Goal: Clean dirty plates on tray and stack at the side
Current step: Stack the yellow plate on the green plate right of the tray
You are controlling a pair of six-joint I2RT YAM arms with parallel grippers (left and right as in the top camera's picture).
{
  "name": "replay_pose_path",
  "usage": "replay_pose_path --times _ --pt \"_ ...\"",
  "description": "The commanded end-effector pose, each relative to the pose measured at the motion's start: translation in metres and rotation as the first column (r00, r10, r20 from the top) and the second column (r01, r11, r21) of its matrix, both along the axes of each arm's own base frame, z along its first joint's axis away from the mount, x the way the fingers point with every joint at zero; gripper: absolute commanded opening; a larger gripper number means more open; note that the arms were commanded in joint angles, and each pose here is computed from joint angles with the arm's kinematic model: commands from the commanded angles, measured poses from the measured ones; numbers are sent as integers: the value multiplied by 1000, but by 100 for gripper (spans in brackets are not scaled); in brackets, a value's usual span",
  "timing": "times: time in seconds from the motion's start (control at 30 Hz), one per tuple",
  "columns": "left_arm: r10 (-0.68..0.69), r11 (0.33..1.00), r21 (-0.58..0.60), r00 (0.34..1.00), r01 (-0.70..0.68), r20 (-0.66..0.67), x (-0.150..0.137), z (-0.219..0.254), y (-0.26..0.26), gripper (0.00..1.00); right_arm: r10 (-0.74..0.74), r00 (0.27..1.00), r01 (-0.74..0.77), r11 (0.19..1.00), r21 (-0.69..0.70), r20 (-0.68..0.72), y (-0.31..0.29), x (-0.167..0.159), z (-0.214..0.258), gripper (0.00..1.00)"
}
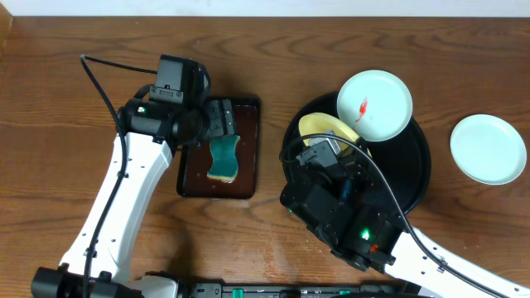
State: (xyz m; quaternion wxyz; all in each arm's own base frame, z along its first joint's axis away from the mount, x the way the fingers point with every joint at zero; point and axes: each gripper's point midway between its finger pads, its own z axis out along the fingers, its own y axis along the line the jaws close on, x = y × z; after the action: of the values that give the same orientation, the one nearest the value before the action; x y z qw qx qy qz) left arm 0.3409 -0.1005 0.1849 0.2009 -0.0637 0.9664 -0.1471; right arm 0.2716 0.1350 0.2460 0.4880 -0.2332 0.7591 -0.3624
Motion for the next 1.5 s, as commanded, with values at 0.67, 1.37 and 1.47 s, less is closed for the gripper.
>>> replay_pose_path --times 0.67,1.37,1.47 --pt "3 1000 -3 1000 -3 11 3 5 0 86 -117 903 429 224 875 -413 -186 62 -72 1" --pt "3 1000 -3 1000 -3 12 3 5 0 86 -444 731 453 -251 855 -518 -369 37 -151 45" --pt "3 1000 -3 1000 -3 11 3 5 0 86 -347 817 440 -142 887 -461 -333 66 -123 47"
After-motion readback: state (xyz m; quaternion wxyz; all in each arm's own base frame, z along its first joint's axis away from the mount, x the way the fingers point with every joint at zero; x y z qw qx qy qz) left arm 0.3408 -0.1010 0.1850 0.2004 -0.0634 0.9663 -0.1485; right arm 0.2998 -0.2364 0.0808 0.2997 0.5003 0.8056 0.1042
